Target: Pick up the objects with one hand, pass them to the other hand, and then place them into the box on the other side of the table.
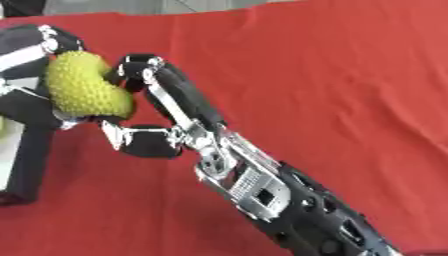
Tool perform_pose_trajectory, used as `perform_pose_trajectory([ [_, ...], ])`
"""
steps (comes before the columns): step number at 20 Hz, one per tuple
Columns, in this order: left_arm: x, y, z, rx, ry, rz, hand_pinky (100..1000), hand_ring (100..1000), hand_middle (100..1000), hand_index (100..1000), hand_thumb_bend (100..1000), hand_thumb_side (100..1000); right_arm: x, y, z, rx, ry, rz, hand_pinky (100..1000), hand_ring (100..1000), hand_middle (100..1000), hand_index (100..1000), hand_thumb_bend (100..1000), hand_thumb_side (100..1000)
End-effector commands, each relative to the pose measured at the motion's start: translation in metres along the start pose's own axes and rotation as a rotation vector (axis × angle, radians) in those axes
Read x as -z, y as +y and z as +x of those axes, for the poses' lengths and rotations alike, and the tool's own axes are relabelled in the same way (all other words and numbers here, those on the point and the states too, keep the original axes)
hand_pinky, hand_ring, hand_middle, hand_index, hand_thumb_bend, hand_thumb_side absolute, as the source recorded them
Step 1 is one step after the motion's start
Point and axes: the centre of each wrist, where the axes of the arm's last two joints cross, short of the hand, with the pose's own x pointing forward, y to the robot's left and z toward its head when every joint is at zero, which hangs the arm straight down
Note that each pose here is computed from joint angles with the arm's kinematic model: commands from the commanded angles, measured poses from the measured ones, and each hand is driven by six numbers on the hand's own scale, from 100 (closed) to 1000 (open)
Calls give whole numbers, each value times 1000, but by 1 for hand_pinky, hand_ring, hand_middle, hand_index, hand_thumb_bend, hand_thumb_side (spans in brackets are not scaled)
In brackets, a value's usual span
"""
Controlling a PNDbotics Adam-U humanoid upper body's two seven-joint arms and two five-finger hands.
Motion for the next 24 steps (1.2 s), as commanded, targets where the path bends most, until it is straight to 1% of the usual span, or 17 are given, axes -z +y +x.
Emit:
perform_pose_trajectory([
  [1, -9, 14, 6, -42, -52, 106, 761, 603, 524, 557, 100, 263, 2, -2, 4, -7, -10, 3, 644, 529, 571, 519, 100, 100],
  [4, -10, 12, 6, -115, -75, 126, 755, 576, 497, 509, 100, 207, 2, -2, 4, -3, -3, 10, 644, 530, 573, 521, 100, 100],
  [6, -10, 12, 6, -146, -80, 131, 755, 576, 497, 509, 100, 207, 2, -2, 4, -1, 0, 14, 644, 530, 573, 521, 100, 100],
  [7, -9, 11, 5, -163, -75, 132, 743, 539, 439, 409, 100, 171, 2, -2, 4, 2, 2, 19, 645, 536, 587, 535, 100, 100],
  [10, -7, 9, 0, -237, -39, 128, 730, 502, 383, 320, 100, 135, 1, -1, 2, 14, 15, 39, 645, 554, 618, 575, 100, 100],
  [11, -7, 9, 0, -256, -31, 126, 727, 493, 367, 299, 100, 121, 1, -1, 1, 18, 23, 42, 645, 560, 627, 585, 100, 129],
  [12, -7, 9, -1, -271, -26, 124, 725, 484, 349, 279, 100, 104, 1, -1, 1, 24, 31, 43, 647, 572, 645, 604, 100, 216],
  [13, -7, 8, -1, -283, -22, 121, 722, 478, 340, 268, 100, 100, 0, -1, 0, 28, 36, 44, 648, 575, 650, 610, 100, 259],
  [14, -7, 8, -1, -292, -20, 117, 716, 467, 324, 250, 100, 100, 0, -1, 0, 31, 39, 44, 650, 582, 662, 624, 100, 363],
  [15, -7, 8, -1, -300, -17, 114, 712, 462, 317, 243, 100, 100, 0, -1, 0, 35, 41, 44, 650, 586, 667, 630, 100, 410],
  [16, -7, 8, -2, -307, -13, 112, 707, 455, 306, 234, 100, 100, 0, -1, -1, 38, 43, 45, 649, 593, 679, 648, 100, 501],
  [18, -8, 7, -4, -320, -3, 107, 703, 448, 294, 220, 100, 100, -1, -2, -2, 45, 49, 47, 650, 606, 704, 683, 100, 634],
  [19, -8, 7, -5, -327, 4, 108, 701, 443, 286, 208, 100, 100, -1, -2, -2, 48, 52, 50, 652, 612, 719, 712, 100, 717],
  [20, -9, 6, -7, -334, 9, 110, 699, 440, 282, 203, 100, 100, -1, -2, -2, 48, 52, 53, 653, 615, 726, 728, 100, 751],
  [21, -9, 6, -8, -342, 16, 112, 697, 437, 274, 199, 100, 100, -2, -2, -2, 48, 52, 57, 654, 619, 738, 752, 118, 794],
  [22, -9, 6, -10, -348, 22, 114, 696, 434, 267, 196, 100, 100, -2, -3, -2, 47, 52, 62, 656, 623, 751, 773, 129, 818],
  [24, -10, 5, -12, -357, 31, 115, 693, 430, 260, 191, 100, 100, -2, -3, -3, 44, 55, 71, 657, 626, 768, 805, 136, 826],
])
